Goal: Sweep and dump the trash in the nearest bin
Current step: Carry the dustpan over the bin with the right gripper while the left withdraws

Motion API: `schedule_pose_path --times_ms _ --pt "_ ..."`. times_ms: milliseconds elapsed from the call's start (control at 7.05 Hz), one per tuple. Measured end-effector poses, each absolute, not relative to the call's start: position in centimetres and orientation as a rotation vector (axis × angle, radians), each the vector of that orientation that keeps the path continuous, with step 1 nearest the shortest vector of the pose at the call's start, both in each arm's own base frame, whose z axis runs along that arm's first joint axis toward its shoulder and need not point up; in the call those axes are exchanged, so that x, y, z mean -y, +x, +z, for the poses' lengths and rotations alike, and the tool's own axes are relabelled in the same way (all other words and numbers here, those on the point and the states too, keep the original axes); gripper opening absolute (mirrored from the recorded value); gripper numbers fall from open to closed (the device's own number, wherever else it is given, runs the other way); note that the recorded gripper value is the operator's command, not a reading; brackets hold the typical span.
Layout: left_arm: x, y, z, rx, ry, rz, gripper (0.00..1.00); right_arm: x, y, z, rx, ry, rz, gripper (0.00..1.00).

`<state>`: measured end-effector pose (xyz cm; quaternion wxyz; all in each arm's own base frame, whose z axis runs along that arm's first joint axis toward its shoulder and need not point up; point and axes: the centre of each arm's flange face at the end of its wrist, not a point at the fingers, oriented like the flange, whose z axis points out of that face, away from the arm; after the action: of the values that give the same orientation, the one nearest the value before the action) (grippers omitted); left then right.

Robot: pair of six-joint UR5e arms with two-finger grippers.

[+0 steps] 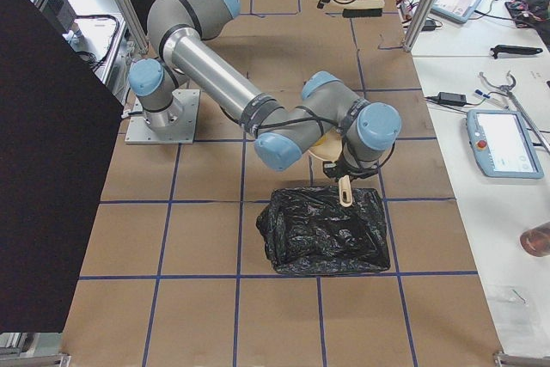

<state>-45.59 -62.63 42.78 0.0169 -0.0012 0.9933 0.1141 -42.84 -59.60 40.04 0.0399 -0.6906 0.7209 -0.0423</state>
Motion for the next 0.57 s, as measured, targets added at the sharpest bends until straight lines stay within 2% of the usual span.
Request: schedule_pose_path --times_ms 567 --pt "57.1 -37.0 38.8 -3.095 -0.123 0.346 0.07 57.4 -51.3 40.7 -2.245 -2.167 -0.075 0.02"
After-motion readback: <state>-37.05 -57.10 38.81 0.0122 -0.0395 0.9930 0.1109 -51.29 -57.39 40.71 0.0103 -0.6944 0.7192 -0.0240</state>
